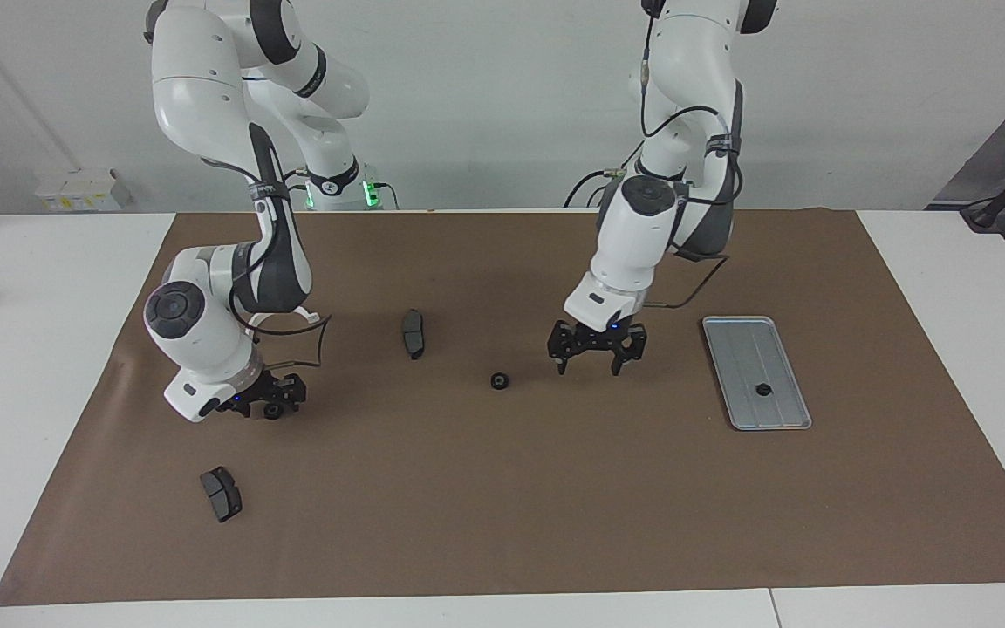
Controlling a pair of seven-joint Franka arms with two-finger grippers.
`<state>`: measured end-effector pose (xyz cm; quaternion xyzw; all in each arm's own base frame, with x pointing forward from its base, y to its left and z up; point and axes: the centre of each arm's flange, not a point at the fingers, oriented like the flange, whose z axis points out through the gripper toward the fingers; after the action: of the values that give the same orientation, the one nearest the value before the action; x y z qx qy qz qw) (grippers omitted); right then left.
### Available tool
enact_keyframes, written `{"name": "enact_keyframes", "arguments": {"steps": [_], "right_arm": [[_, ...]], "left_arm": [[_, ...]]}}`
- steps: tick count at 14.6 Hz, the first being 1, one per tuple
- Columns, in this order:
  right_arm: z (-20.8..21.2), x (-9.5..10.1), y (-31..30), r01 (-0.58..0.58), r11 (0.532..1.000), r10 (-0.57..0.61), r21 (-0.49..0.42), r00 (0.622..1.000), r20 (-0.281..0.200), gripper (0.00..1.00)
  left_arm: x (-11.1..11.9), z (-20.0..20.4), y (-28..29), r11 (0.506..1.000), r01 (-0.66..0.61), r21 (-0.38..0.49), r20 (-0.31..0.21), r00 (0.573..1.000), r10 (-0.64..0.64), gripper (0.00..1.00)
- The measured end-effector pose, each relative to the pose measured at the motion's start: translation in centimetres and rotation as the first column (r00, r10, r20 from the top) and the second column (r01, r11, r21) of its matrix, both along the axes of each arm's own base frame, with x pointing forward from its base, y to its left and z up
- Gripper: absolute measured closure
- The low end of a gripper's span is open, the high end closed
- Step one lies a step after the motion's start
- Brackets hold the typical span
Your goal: Place bearing gear from tray to pile
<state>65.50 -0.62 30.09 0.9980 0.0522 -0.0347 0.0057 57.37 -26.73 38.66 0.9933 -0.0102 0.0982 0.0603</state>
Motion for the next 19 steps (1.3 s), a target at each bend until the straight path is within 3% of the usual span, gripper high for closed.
{"name": "enact_keyframes", "arguments": {"steps": [1,6,10,11,16,18,19], "right_arm": [[0.4,0.1,1.3,0.005,1.0,-0.005,-0.001,1.0,0.007,0.19],[2.7,-0.2,14.1,0.05,0.999,-0.05,-0.001,0.997,0.059,0.22],[3.7,-2.7,24.7,0.097,0.995,-0.097,0.012,0.992,0.085,0.23],[3.8,-3.5,26.8,0.107,0.994,-0.108,0.02,0.99,0.095,0.27],[2.3,-6.1,34.6,0.146,0.985,-0.157,0.088,0.978,0.135,0.27],[1.5,-6.7,36.2,0.153,0.982,-0.168,0.107,0.975,0.144,0.27],[1.1,-6.8,36.7,0.153,0.981,-0.17,0.116,0.974,0.149,0.27]], "left_arm": [[0.5,0.3,2.4,1.0,-0.022,0.006,-0.008,1.0,0.022,0.0],[4.3,0.2,16.3,0.996,-0.073,0.043,0.006,0.997,0.072,0.0],[5.1,-1.0,24.0,0.995,-0.076,0.071,0.012,0.997,0.075,0.0],[5.1,-2.0,25.4,0.994,-0.078,0.078,0.012,0.997,0.077,0.0],[4.5,-6.6,28.6,0.993,-0.061,0.102,-0.022,0.998,0.064,0.0],[3.9,-7.7,28.9,0.993,-0.055,0.104,-0.035,0.998,0.059,0.04],[3.6,-8.1,28.9,0.993,-0.054,0.105,-0.043,0.997,0.058,0.12]]}}
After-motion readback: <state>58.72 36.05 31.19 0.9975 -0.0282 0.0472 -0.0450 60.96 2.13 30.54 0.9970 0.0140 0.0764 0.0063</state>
